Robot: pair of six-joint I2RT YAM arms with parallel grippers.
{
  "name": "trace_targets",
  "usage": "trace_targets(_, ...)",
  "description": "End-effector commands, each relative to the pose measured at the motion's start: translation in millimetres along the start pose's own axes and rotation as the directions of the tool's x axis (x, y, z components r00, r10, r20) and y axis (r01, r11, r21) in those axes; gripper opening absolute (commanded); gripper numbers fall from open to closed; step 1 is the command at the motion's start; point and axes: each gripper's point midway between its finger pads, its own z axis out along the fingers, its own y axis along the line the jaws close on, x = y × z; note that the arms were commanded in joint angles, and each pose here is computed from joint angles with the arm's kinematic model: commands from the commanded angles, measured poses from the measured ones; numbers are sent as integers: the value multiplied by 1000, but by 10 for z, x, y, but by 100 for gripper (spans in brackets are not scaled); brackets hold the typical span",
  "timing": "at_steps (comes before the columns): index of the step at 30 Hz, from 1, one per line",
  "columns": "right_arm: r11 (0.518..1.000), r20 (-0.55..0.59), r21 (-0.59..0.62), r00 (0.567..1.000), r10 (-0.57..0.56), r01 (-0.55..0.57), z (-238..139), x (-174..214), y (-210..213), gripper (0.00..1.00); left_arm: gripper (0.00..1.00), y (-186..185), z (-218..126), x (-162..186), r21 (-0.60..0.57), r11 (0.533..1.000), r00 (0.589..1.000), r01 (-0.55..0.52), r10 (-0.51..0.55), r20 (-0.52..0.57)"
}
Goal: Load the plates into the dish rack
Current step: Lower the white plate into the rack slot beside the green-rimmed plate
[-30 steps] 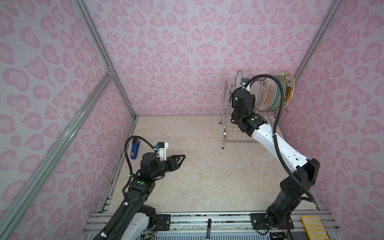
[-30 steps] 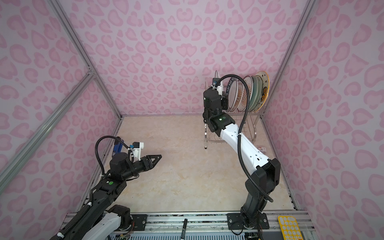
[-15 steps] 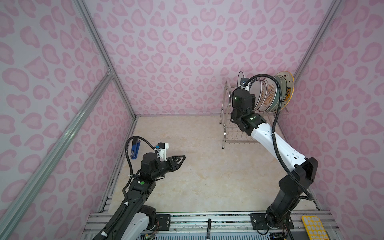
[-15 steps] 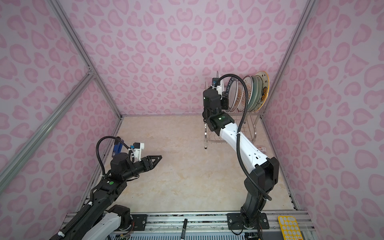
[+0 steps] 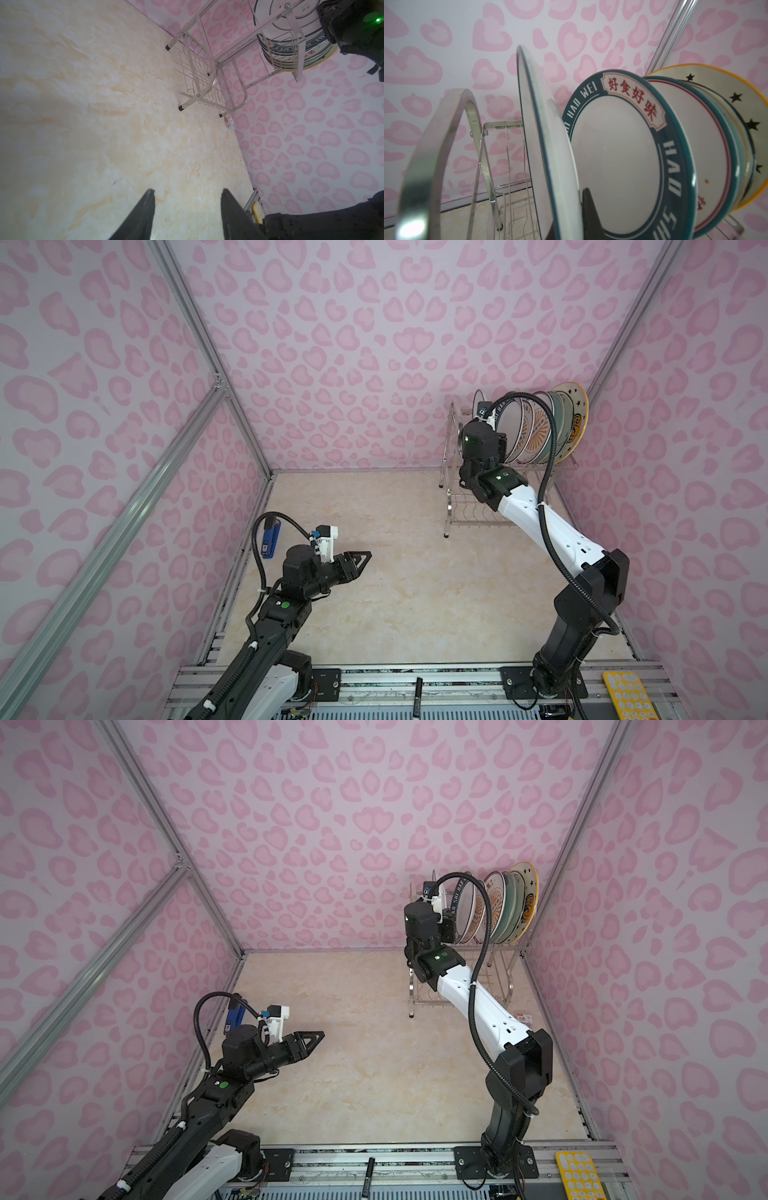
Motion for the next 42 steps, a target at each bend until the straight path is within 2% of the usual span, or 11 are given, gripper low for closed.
trace_targets(1,999,1,-8,999,37,-37,16,19,14,0,54,-23,8,-19,12,1000,1000,-18,18,4)
trace_targets(14,998,-30,-27,998,51,-52,83,94,-15,0,54,-10,28,-13,9,1000,1000,-1,1,-4)
trace_targets(19,997,-39,-43,998,55,-56,88,110,0,10,54,-9,25,-10,8,1000,1000,0,0,-5)
trace_targets(32,997,-36,-51,998,55,-57,93,77,-40,19,55,9,34,-13,1,1000,1000,5,-5,-4)
trace_targets(35,997,-34,-54,998,53,-55,89,67,-49,24,55,10,39,-19,1,1000,1000,8,-8,-5)
trace_targets(42,997,-32,-57,998,52,-54,90,48,-80,43,56,-1,58,-30,7,1000,1000,10,-10,-8)
